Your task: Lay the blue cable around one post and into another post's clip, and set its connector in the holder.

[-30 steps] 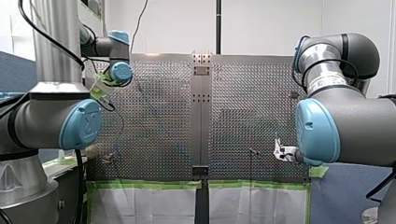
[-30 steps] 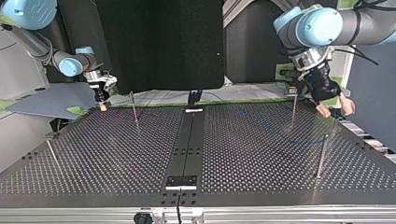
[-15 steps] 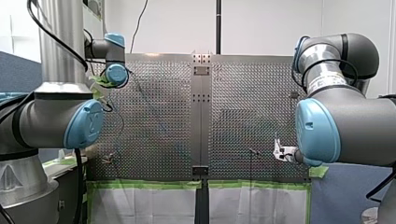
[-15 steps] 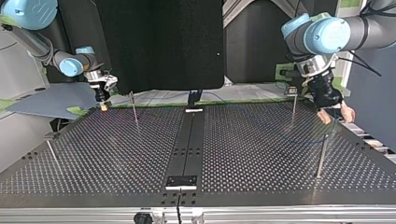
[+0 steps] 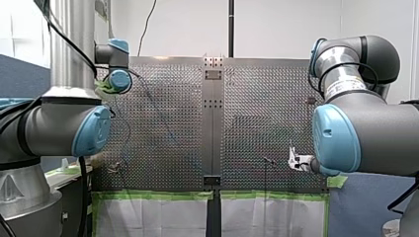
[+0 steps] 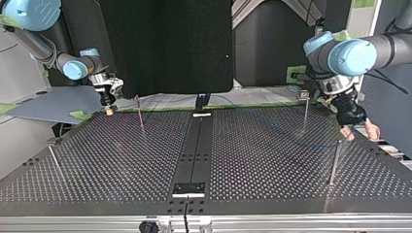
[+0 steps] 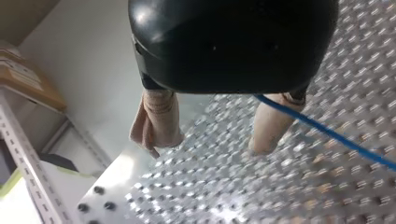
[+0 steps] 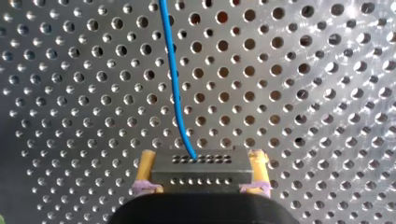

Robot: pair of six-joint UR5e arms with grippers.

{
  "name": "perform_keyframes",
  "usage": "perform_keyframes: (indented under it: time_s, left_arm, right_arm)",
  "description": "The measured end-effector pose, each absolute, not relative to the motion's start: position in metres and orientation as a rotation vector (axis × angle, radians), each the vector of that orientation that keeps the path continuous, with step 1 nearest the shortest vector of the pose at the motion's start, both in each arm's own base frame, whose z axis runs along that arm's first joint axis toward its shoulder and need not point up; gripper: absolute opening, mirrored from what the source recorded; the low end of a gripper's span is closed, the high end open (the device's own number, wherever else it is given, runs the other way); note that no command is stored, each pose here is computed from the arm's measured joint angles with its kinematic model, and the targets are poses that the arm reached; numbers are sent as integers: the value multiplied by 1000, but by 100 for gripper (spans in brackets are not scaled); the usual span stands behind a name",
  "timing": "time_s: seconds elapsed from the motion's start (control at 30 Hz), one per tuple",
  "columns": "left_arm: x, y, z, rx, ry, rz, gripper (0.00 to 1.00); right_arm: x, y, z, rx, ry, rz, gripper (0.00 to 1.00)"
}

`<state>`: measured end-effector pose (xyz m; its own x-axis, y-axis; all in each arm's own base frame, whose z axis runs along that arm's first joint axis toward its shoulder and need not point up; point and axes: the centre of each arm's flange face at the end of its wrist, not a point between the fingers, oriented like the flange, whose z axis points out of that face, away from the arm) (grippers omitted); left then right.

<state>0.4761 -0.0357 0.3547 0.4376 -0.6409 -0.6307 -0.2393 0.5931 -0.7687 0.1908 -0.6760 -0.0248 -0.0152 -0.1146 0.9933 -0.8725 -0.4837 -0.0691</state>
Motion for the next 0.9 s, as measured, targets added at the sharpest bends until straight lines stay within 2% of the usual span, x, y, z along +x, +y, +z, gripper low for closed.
perform_keyframes:
  time_s: [0.2,0.47,0.9]
  left_arm:
    - [496,-8,358,-995,1108,-265,100]
    - [508,-2,376,-1002,1110,-263,100]
    - [535,-23,408,-920,1112,-354,100]
  right_arm:
    - [193,-675,-25,1647,-1036,1560,0]
    - [195,-675,-25,1648,-1033,1561,0]
    - [199,-676,-23,1652,-1028,1564,0]
